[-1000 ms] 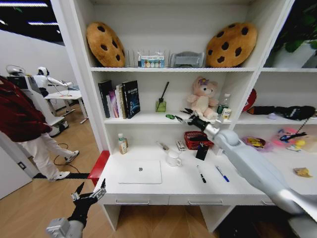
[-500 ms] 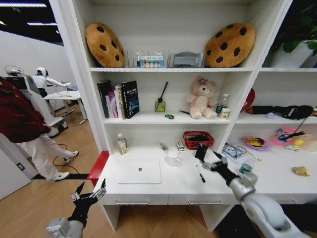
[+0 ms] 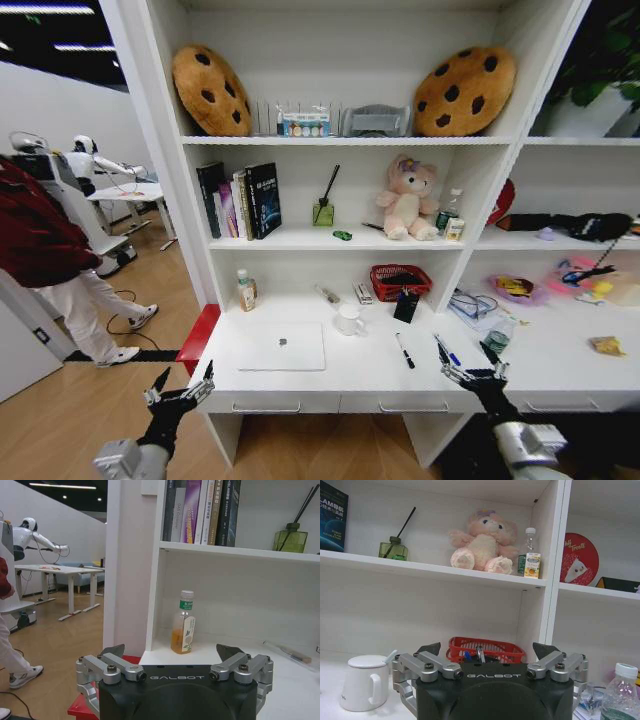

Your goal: Organize the objects on the table.

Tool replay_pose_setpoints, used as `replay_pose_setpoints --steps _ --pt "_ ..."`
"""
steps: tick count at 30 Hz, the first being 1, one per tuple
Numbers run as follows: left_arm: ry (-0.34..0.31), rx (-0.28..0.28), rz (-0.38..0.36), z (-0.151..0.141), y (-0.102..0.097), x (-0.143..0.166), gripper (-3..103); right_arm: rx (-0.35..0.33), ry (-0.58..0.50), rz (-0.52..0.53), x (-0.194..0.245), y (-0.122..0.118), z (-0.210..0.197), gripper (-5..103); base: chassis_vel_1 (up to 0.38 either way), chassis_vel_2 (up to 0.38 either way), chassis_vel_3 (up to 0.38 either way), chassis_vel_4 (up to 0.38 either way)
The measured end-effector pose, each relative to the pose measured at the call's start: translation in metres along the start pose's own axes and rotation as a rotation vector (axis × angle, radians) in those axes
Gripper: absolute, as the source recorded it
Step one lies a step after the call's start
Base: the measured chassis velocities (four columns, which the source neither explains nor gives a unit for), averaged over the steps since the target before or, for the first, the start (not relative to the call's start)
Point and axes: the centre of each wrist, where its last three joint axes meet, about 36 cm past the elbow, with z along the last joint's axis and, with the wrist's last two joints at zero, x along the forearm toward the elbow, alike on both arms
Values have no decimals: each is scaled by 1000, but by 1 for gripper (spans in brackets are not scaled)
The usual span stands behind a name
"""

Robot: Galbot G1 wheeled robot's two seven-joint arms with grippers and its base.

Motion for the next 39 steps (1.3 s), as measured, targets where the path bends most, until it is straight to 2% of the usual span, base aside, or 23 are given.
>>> replay_pose_setpoints --steps 9,12,13,15,16,18,23,26,34,39 --pt "0 0 0 0 0 0 100 -45 22 -24 -8 16 9 100 -82 -105 101 97" --pt "0 0 0 0 0 0 100 -141 106 -28 -18 40 12 100 -203 -181 185 180" --pt "0 0 0 0 0 0 100 -141 106 -28 -18 40 12 100 -206 -144 166 181" --pt "0 0 0 0 0 0 100 -181 182 -30 -30 56 7 100 -105 -130 138 87" --pt "0 0 0 0 0 0 100 -181 182 -30 -30 56 7 100 -53 -116 138 55" --pt "0 0 0 0 0 0 100 -180 264 -71 -47 69 -1 100 3 -26 49 55" --pt "0 0 0 0 0 0 100 -165 338 -107 -76 79 -7 100 50 14 -54 -14" --pt "-1 0 -1 0 0 0 100 -158 443 -106 -115 88 -7 100 16 20 -22 -13" --pt "0 0 0 0 0 0 100 -128 488 -94 -171 98 2 100 0 0 0 0" --pt "0 0 0 0 0 0 100 -127 522 -91 -180 102 17 100 0 0 0 0"
